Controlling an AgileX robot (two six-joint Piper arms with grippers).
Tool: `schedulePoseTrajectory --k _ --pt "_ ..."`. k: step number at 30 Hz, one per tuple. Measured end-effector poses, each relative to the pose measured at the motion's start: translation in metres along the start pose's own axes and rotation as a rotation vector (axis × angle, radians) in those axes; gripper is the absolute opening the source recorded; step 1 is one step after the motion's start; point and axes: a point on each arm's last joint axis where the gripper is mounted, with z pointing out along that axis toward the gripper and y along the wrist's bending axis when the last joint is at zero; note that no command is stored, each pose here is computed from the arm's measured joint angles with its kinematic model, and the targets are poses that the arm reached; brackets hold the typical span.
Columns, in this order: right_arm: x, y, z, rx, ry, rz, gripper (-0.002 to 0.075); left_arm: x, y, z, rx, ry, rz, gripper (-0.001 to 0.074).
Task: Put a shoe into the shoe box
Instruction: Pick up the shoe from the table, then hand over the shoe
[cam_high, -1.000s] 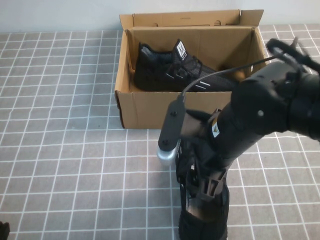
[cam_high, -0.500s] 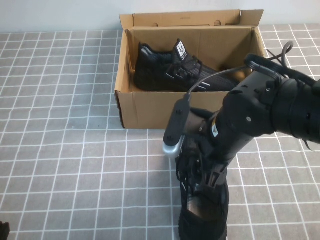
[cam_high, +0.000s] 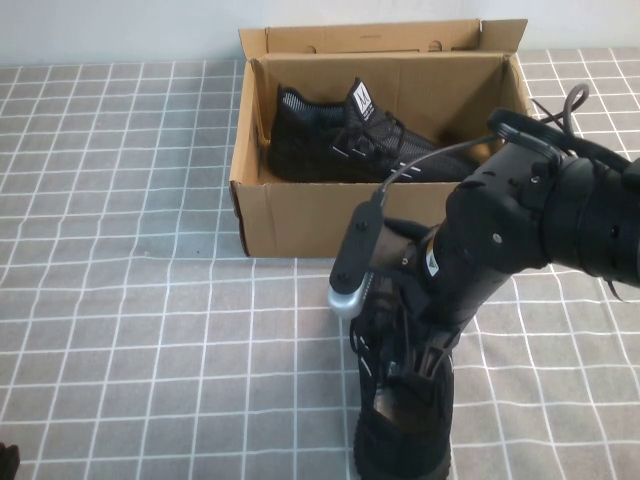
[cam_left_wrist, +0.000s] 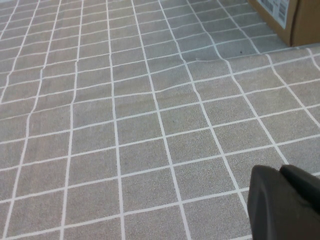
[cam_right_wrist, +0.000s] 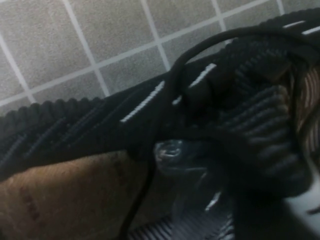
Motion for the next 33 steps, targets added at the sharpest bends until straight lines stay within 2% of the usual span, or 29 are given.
schedulePoseTrajectory --k 3,6,10,15,22,27,33 --pt "0.000 0.000 -0.001 -0.004 -0.001 0.004 0.0051 0.000 0.000 0.000 0.000 0.000 0.000 -0.0001" --pt "0.001 0.000 -0.011 0.002 -0.017 0.006 0.0017 0.000 0.000 0.000 0.000 0.000 0.000 -0.0001" --pt "0.005 0.004 -0.045 0.024 -0.058 0.001 0.0013 0.000 0.000 0.000 0.000 0.000 0.000 -0.0001" --pt "0.016 0.011 -0.111 0.043 -0.146 0.012 0.0011 0.000 0.000 0.000 0.000 0.000 0.000 -0.0001" --pt "0.020 0.009 -0.197 0.107 -0.291 0.016 0.0011 0.000 0.000 0.000 0.000 0.002 0.000 -0.0001" --pt "0.016 0.006 -0.218 0.127 -0.317 -0.039 0.0011 0.000 0.000 0.000 0.000 0.002 0.000 -0.0001" --pt "0.009 0.003 -0.214 0.134 -0.311 -0.098 0.0011 0.000 0.000 0.000 0.000 0.002 0.000 -0.0001"
